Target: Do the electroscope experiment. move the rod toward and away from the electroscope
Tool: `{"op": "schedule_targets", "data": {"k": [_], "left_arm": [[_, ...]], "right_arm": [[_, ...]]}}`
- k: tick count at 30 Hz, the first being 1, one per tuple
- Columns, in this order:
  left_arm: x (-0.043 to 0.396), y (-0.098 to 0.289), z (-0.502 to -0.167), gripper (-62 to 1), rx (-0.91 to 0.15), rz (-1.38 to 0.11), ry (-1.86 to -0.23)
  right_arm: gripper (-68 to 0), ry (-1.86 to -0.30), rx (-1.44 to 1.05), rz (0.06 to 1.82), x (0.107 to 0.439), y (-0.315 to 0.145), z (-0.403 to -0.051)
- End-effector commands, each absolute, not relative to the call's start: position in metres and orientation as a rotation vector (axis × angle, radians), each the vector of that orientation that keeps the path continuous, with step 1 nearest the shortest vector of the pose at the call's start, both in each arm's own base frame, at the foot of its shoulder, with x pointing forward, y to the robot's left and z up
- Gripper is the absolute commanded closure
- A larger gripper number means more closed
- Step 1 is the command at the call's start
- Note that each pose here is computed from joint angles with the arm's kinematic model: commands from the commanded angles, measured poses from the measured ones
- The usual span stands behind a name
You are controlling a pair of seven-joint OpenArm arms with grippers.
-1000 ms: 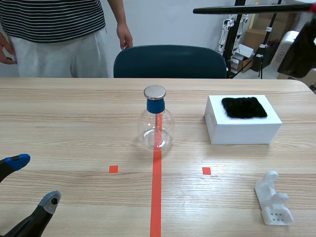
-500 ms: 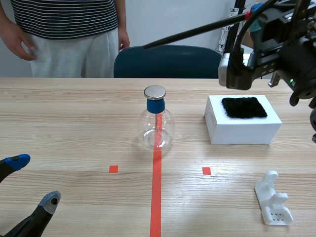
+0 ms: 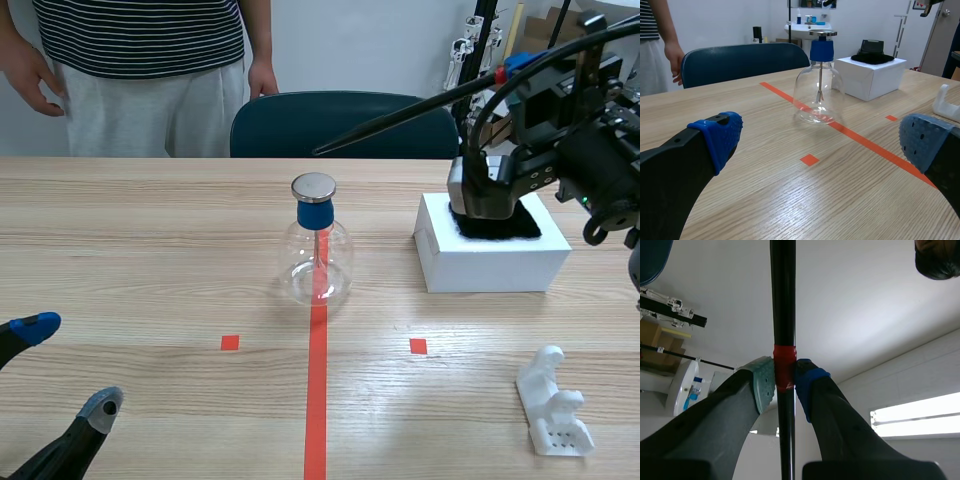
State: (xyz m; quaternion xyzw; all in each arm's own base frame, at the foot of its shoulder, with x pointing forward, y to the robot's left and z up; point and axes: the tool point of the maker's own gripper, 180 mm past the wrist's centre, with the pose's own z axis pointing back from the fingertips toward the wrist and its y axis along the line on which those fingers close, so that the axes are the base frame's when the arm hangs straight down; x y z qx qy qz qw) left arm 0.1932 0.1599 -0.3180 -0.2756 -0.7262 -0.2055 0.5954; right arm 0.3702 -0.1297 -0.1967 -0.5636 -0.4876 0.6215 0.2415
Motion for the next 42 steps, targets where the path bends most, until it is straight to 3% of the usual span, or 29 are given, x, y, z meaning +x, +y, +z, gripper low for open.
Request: {"op": "schedule_targets", "data": {"k": [1, 23, 32, 42], "left_arm": [[0.197, 0.162, -0.308, -62.3, -0.643, -0.484, -1.728], [0.197, 0.162, -0.308, -62.3, -0.643, -0.484, -1.727], [0.197, 0.162, -0.308, -62.3, -0.643, -0.484, -1.726], [0.197, 0.162, -0.308, -62.3, -0.643, -0.484, -1.726]], "right_arm": [[-5.5, -1.363, -1.594, 1.657, 0.375, -0.13, -0.18], [-5.5, -1.316, -1.58, 1.717, 0.377, -0.124, -0.192], [-5.5, -1.452, -1.488, 1.493, 0.369, -0.136, -0.143], [-5.5, -1.561, -1.33, 1.259, 0.324, -0.148, -0.105]]}}
